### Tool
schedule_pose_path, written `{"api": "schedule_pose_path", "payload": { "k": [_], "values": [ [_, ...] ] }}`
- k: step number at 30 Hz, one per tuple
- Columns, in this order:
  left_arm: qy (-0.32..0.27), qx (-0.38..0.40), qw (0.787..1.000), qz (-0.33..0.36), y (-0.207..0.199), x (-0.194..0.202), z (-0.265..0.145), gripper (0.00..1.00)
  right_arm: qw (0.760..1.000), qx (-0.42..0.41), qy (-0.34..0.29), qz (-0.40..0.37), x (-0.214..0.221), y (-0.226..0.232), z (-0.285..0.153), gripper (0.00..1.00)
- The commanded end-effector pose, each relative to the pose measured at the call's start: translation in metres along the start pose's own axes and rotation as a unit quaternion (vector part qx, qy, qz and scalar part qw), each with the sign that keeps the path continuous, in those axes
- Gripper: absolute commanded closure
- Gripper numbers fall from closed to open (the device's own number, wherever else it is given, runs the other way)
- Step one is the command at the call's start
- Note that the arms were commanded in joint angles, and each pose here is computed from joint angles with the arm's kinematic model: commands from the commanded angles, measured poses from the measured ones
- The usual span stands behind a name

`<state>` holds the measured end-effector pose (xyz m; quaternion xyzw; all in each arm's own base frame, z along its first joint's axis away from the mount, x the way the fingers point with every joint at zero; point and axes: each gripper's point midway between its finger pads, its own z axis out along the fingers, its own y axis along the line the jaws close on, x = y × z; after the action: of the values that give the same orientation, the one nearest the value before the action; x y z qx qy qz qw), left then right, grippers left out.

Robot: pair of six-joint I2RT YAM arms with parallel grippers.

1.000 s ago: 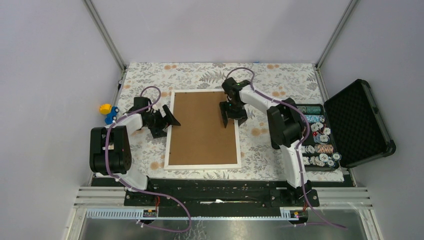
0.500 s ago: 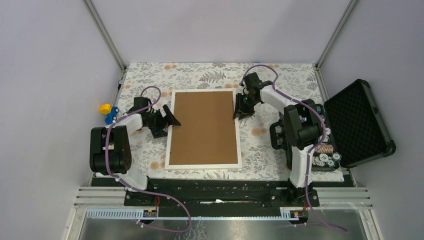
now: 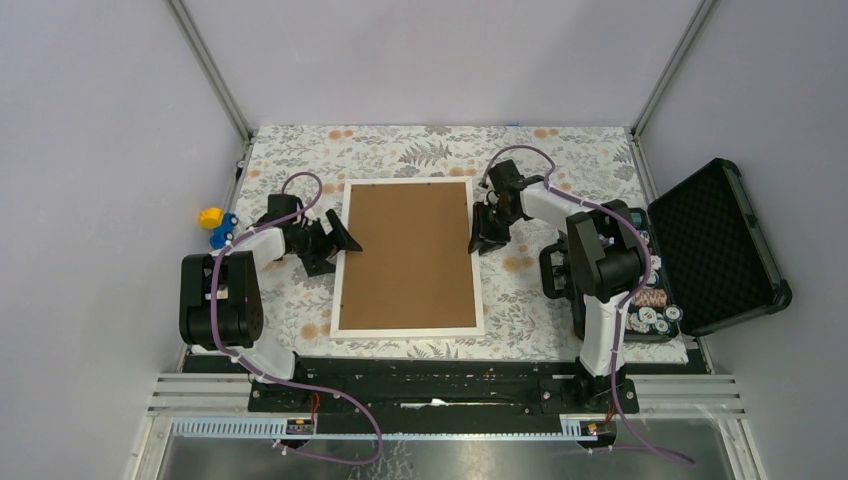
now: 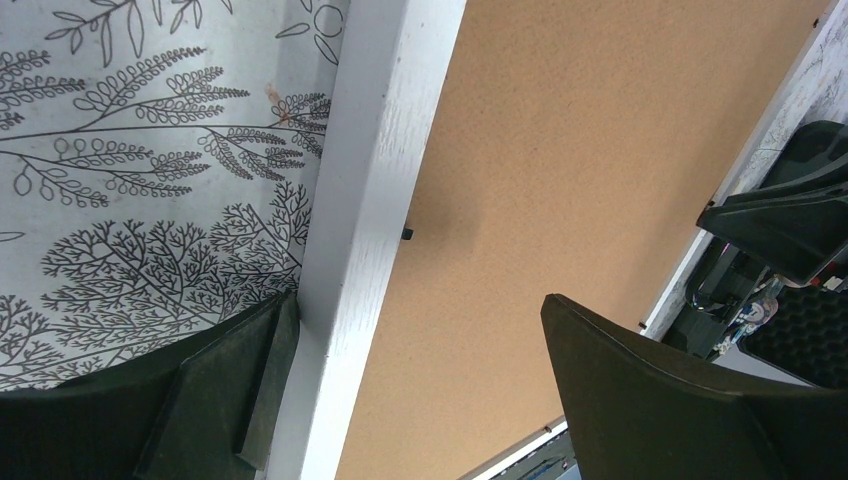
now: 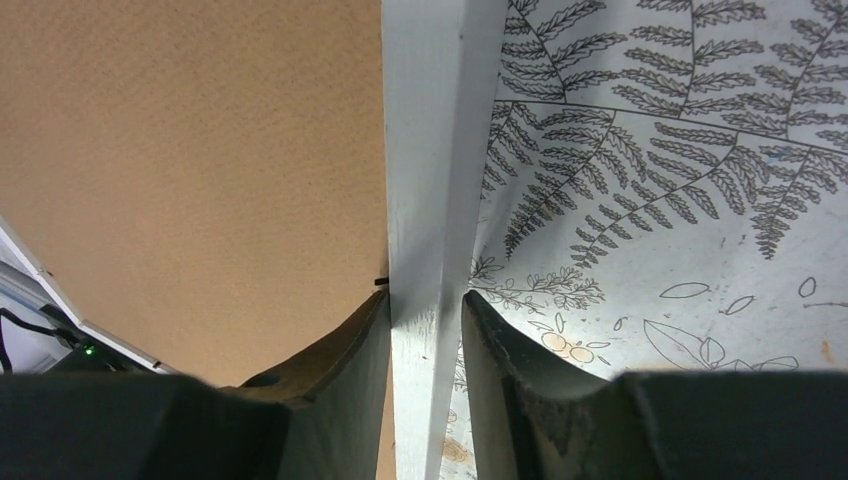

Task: Put the photo into the frame

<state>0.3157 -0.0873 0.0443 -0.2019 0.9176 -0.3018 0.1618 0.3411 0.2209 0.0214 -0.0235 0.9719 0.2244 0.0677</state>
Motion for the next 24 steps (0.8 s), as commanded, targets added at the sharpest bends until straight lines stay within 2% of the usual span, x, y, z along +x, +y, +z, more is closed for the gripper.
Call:
{"api": "schedule_pose_path", "payload": {
  "k": [1,3,7,10,12,14,24],
  "values": [
    [0.002,0.027,1.0,0.014,-0.01,0.002,0.001,0.01,1.0,-0.015,-0.013,-0.012,-0.004,0.007,-0.003,0.61],
    [0.004,0.027,1.0,0.013,-0.009,0.002,0.001,0.01,1.0,-0.019,-0.013,-0.014,-0.005,0.01,-0.007,0.51],
    [0.005,0.028,1.0,0.012,-0.01,0.002,0.001,0.01,0.998,-0.023,-0.045,-0.022,-0.013,0.018,-0.035,0.44],
    [0.003,0.031,0.999,0.011,-0.011,0.001,0.0,0.01,0.998,-0.017,-0.06,-0.019,-0.02,0.014,-0.046,0.47],
    [0.002,0.031,0.999,0.01,-0.01,0.001,0.0,0.01,0.998,-0.022,-0.056,-0.012,-0.021,0.009,-0.045,0.6],
    [0.002,0.031,0.999,0.011,-0.01,0.001,0.0,0.01,0.998,-0.027,-0.048,-0.005,-0.02,0.007,-0.041,0.66],
    [0.002,0.032,0.999,0.01,-0.01,0.001,0.001,0.01,0.999,-0.037,-0.015,0.005,-0.006,0.001,-0.015,0.59]
  ]
}}
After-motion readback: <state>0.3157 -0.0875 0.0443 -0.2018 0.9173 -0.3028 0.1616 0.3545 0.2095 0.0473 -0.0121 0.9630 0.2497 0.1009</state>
